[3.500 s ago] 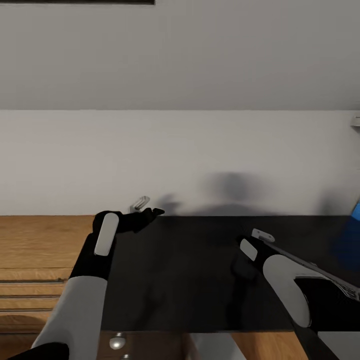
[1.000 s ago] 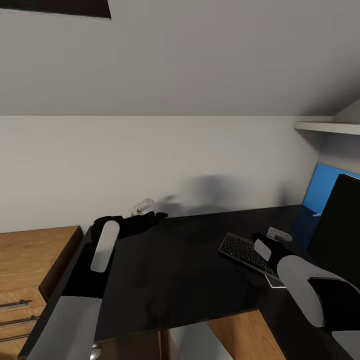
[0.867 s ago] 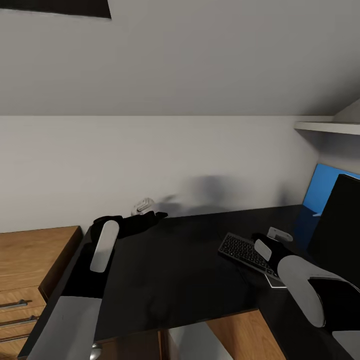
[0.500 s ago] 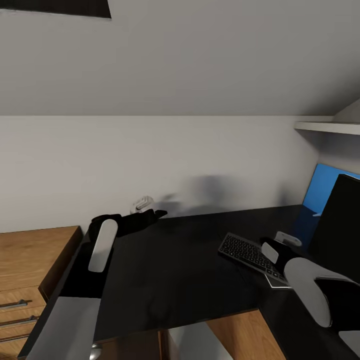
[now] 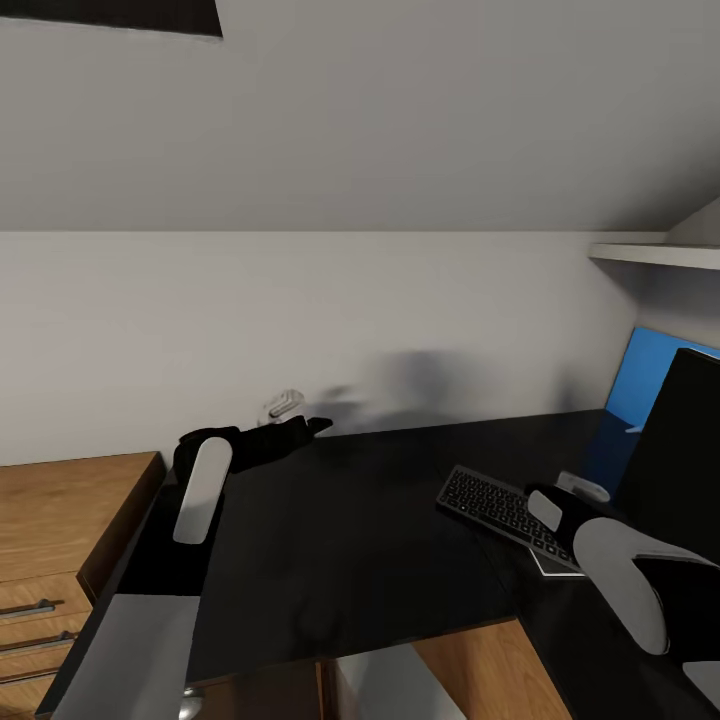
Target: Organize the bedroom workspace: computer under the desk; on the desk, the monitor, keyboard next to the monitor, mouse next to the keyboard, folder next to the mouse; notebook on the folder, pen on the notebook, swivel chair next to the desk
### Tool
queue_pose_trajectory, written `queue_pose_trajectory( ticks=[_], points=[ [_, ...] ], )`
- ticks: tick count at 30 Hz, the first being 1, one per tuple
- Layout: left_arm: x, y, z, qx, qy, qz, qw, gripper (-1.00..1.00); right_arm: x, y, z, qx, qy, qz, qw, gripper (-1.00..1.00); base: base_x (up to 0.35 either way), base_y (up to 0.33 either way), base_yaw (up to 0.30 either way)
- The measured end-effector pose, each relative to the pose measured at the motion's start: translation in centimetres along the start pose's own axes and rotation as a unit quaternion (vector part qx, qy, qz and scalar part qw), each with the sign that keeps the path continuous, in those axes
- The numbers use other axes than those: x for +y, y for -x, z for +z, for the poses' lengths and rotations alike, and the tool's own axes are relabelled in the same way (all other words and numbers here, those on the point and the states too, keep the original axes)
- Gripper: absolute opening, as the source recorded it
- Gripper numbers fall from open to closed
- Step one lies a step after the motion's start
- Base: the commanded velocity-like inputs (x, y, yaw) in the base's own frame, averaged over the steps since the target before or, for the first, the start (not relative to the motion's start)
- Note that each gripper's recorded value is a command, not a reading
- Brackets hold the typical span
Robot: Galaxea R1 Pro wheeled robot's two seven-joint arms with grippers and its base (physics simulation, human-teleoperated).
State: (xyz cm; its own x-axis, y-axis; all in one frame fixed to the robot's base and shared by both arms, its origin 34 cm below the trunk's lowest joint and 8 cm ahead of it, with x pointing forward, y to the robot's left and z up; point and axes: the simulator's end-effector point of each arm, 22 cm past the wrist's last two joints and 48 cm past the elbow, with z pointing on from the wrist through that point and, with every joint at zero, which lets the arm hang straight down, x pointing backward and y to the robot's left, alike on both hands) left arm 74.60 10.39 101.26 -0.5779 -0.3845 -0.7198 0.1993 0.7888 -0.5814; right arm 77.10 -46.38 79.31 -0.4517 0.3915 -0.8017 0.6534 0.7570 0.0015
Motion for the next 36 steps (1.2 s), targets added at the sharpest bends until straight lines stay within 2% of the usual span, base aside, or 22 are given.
queue_pose_trajectory(
  ticks=[4, 10, 21, 36],
  points=[
    [0.0, 0.0, 0.0, 0.0, 0.0, 0.0, 1.0, 1.0, 0.1, -0.9, -0.1, 0.02, 0.001, -0.007, 0.9998, 1.0, 0.0, 0.0, 0.0],
    [0.4, -0.5, 0.2, 0.0, 0.001, 0.0, 1.0, 1.0, 0.7, -1.9, 0.1, 0.026, 0.005, -0.011, 0.9996, 1.0, 0.0, 0.0, 0.0],
    [1.5, -2.0, 0.9, 0.0, 0.001, 0.0, 1.0, 1.0, 0.8, -3.7, 1.2, 0.027, 0.008, -0.012, 0.9995, 1.0, 0.0, 0.0, 0.0],
    [1.5, -2.0, 0.9, 0.001, 0.001, -0.001, 1.0, 1.0, 1.1, -3.8, 1.1, 0.027, 0.013, -0.011, 0.9995, 1.0, 0.0, 0.0, 0.0]
  ],
)
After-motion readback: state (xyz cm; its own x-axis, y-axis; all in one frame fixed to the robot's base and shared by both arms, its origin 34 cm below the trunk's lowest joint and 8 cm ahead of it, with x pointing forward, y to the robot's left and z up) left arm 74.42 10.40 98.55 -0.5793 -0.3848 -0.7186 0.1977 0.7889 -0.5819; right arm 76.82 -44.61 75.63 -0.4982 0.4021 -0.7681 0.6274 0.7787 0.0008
